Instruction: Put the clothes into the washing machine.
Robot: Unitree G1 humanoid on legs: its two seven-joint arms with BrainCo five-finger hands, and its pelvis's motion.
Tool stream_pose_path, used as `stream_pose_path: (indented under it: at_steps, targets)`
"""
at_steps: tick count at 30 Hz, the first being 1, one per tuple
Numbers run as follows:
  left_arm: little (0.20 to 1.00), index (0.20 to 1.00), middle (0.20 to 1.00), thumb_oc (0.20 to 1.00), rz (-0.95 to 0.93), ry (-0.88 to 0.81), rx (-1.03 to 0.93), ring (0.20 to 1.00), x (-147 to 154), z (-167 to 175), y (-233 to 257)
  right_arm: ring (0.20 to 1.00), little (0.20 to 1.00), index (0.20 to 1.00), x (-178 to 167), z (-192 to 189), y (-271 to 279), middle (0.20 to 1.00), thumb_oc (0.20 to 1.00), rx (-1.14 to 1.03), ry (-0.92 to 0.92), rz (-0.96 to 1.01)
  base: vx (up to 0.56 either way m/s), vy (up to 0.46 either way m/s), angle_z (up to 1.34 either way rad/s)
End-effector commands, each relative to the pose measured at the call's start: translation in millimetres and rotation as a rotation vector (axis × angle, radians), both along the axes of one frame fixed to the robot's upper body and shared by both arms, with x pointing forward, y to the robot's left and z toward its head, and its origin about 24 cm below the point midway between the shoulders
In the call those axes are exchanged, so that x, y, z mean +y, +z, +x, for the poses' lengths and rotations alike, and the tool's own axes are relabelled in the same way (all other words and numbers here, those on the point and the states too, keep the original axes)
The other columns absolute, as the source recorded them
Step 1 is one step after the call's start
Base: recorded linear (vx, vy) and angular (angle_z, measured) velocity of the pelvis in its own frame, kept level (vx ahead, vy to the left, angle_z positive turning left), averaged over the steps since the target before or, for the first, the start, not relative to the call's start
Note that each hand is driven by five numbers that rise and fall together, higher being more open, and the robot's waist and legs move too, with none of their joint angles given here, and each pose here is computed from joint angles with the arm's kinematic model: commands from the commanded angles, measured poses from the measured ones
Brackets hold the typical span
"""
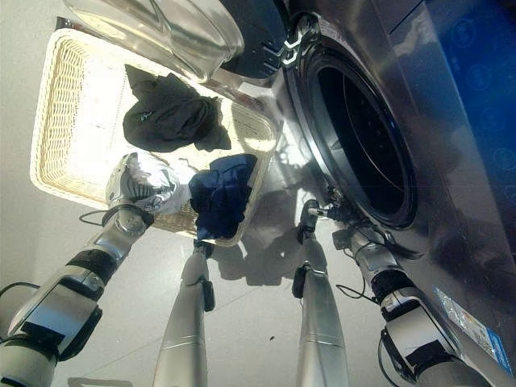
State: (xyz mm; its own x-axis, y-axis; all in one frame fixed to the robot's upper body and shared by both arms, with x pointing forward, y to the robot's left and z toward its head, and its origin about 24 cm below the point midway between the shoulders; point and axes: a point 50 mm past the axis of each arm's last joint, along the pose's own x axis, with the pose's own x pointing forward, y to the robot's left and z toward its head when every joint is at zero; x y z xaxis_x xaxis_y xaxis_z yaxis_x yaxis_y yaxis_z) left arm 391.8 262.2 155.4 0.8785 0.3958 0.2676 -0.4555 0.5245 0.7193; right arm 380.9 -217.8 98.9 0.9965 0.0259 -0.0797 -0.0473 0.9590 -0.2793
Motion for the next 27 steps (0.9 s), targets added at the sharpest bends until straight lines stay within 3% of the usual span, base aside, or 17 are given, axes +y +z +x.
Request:
stream_pose_path:
  at_steps: [1,4,5,6,7,10,11,18,27]
  targets:
    - [1.0,1.0,1.0,1.0,-0.075,0.116,0.19,1.0,32.6,-10.4,-22.0,1.0,1.0,1.0,-3.6,-5.4,5.1,1.0,1.0,-0.051,0.018,0.031,0.02,0.009,0.05]
    - [1.0,1.0,1.0,1.0,-0.071,0.111,0.206,1.0,31.6,-8.0,-18.5,1.0,1.0,1.0,4.4,-3.9,10.4,1.0,1.0,-0.072,0.058,0.043,0.0,0.0,0.0]
    - [0.922,0.922,0.922,0.922,-0.063,0.106,0.223,0.922,30.2,-6.9,-18.2,1.0,1.0,1.0,9.0,-3.6,11.5,1.0,1.0,-0.077,0.078,0.042,0.0,0.0,0.0]
    - [0.548,0.548,0.548,0.548,-0.066,0.101,0.23,0.548,29.5,-6.4,-18.6,1.0,1.0,1.0,11.9,-3.5,11.8,1.0,1.0,-0.08,0.092,0.041,0.0,0.0,0.0]
    - [0.489,0.489,0.489,0.489,-0.068,0.099,0.233,0.489,29.4,-6.3,-19.0,1.0,1.0,1.0,12.6,-3.5,11.8,1.0,1.0,-0.081,0.094,0.041,0.0,0.0,0.0]
    - [0.489,0.489,0.489,0.489,-0.068,0.099,0.233,0.489,29.4,-6.3,-19.0,1.0,1.0,1.0,12.6,-3.5,11.8,1.0,1.0,-0.081,0.094,0.041,0.0,0.0,0.0]
    - [0.2,0.2,0.2,0.2,-0.092,0.073,0.293,0.2,27.2,-6.1,-26.5,1.0,1.0,1.0,22.8,-3.4,12.9,1.0,1.0,-0.093,0.128,0.041,0.04,0.009,0.03]
    - [0.2,0.2,0.2,0.2,-0.135,0.042,0.314,0.2,25.3,-6.3,-31.7,1.0,1.0,1.0,29.8,-3.5,17.7,1.0,1.0,-0.116,0.146,0.042,0.01,0.003,0.01]
    - [0.2,0.2,0.2,0.2,-0.24,-0.01,0.185,0.2,16.4,-5.3,-29.8,1.0,1.0,1.0,43.8,-6.5,29.9,1.0,1.0,-0.188,0.178,0.092,0.0,0.0,0.0]
